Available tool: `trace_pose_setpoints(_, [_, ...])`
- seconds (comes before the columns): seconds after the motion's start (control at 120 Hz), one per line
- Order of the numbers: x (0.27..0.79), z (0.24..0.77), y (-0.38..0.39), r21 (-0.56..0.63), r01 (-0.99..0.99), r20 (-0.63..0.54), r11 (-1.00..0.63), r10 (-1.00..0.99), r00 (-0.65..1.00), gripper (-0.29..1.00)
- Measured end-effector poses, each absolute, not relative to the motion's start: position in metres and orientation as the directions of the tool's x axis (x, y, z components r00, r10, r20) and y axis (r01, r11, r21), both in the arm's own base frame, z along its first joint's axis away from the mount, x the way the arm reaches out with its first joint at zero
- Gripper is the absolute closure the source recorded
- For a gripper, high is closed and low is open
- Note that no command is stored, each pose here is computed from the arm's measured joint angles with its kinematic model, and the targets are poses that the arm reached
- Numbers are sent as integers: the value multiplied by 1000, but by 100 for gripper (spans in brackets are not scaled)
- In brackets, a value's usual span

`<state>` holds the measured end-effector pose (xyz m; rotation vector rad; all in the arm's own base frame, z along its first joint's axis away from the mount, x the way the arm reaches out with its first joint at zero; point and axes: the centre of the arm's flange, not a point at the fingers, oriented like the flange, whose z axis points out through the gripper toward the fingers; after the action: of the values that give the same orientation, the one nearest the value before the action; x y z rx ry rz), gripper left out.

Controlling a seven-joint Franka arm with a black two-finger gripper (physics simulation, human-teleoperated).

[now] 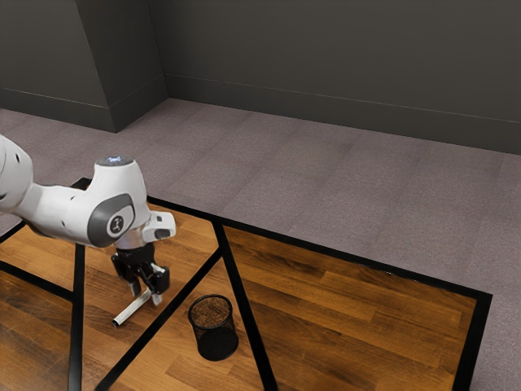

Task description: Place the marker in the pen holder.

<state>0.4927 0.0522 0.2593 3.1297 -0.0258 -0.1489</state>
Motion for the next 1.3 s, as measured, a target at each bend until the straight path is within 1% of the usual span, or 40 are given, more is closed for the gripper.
trace_pose_setpoints(0.175, [496,257,56,7,-43,-84,-999,-44,996,42])
trace_pose_setpoints(0.708, [500,245,65,7,-83,-80,-996,-84,993,52])
trace_pose_setpoints(1.025, [501,243,69,7,-90,-80,-996,-91,993,66])
trace_pose_setpoints(1.075, [501,242,69,7,-92,-82,-996,-92,992,62])
trace_pose_setpoints(1.108, [501,242,69,7,-92,-81,-996,-92,992,62])
trace_pose_setpoints(1.192, [502,246,71,4,-91,-73,-996,-91,993,69])
trace_pose_setpoints(1.3, [505,260,75,-6,-89,-46,-996,-89,995,71])
